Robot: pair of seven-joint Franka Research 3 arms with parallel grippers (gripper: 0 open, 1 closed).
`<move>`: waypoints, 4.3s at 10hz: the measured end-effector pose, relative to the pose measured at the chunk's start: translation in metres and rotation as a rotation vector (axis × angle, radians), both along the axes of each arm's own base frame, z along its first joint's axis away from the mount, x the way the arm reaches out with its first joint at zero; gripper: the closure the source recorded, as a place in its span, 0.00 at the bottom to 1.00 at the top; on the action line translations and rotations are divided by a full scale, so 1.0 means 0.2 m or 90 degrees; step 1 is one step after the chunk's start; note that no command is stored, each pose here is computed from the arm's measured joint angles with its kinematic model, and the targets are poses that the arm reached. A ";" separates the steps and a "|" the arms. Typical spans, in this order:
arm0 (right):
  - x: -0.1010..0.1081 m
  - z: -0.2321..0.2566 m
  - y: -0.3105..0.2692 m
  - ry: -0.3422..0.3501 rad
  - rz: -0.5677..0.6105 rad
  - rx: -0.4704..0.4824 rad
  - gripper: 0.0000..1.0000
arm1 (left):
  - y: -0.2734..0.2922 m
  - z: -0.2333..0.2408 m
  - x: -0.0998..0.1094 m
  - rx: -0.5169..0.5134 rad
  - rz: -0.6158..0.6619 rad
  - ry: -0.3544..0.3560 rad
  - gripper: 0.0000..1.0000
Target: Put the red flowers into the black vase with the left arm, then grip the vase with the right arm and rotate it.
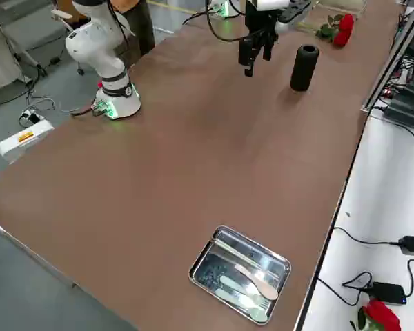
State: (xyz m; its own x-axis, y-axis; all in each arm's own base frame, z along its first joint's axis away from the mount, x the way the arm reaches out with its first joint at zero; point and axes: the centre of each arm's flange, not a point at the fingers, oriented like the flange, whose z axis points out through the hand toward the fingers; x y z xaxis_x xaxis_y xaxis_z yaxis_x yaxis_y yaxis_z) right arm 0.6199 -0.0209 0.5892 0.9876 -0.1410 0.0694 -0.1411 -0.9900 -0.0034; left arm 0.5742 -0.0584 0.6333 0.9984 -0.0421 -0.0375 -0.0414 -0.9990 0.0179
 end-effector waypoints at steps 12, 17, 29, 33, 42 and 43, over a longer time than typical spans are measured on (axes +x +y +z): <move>0.01 0.01 0.00 -0.011 0.001 0.000 0.00 | 0.22 -0.58 0.22 -0.001 0.051 0.031 0.00; 0.01 0.01 -0.02 -0.019 -0.004 -0.001 0.00 | 0.36 -1.22 0.17 -0.003 0.086 -0.017 0.00; 0.00 0.00 -0.11 -0.003 -0.024 0.000 0.00 | 0.45 -2.14 -0.13 -0.007 0.115 -0.093 0.00; -0.01 0.00 -0.11 0.001 -0.024 0.000 0.00 | 0.41 -2.13 -0.12 -0.010 0.107 -0.099 0.00; -0.01 0.00 -0.12 0.002 -0.026 0.000 0.00 | 0.40 -2.30 -0.11 -0.015 0.108 -0.118 0.37; -0.01 0.00 -0.12 0.002 -0.026 0.000 0.00 | 0.40 -2.30 -0.10 -0.014 0.109 -0.120 0.44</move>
